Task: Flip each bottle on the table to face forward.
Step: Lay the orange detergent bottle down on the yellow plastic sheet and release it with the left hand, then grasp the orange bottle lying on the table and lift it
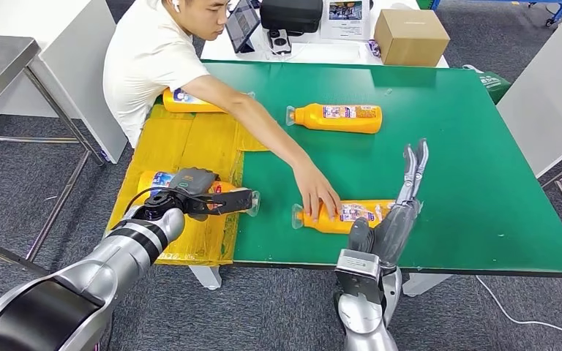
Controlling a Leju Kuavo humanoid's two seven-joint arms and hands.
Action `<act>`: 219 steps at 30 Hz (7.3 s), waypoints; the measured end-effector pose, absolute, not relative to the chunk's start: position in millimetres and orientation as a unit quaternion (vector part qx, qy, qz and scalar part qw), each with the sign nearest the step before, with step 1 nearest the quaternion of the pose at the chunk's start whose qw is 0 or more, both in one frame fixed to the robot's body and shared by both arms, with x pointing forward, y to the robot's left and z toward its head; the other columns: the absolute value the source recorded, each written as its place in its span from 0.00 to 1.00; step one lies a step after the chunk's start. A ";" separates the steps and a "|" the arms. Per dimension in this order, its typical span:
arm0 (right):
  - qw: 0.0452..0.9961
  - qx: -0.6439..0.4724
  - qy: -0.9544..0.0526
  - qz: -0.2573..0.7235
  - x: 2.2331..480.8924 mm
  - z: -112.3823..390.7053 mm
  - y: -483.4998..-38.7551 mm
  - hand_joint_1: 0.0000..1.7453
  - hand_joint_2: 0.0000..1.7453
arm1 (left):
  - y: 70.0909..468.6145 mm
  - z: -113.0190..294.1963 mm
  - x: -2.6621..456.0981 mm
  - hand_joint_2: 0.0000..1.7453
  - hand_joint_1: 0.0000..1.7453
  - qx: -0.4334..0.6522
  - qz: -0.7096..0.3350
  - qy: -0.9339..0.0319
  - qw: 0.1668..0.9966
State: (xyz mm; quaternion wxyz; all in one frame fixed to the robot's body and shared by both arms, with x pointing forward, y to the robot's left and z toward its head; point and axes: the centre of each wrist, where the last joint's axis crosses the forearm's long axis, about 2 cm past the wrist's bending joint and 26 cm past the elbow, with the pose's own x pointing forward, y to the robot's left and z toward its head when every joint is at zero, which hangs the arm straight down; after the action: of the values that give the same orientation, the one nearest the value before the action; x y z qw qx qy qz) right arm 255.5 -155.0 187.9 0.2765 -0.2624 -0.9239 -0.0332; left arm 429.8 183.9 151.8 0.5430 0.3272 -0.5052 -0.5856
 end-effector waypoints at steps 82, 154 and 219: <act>0.466 -0.422 -0.695 0.350 245.4 28.8 -283.5 0.00 1.00 | 170.7 131.8 280.2 1.00 0.00 0.027 -0.297 -0.833 0.465; 0.525 -0.377 -0.536 0.543 349.6 46.3 -339.5 0.98 1.00 | 129.5 152.5 284.1 1.00 0.00 -0.075 -0.233 -0.859 0.450; 0.534 -0.032 -0.841 0.083 249.9 64.6 -195.4 1.00 1.00 | 98.5 129.1 246.0 1.00 0.00 -0.259 0.080 -0.742 0.614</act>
State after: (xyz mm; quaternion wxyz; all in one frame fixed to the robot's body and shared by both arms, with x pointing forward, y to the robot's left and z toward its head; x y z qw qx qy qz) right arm 249.9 -195.4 64.6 0.5345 -0.0318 -0.8405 0.0828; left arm 246.0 98.5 129.1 0.6136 -0.2591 -0.7415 0.0800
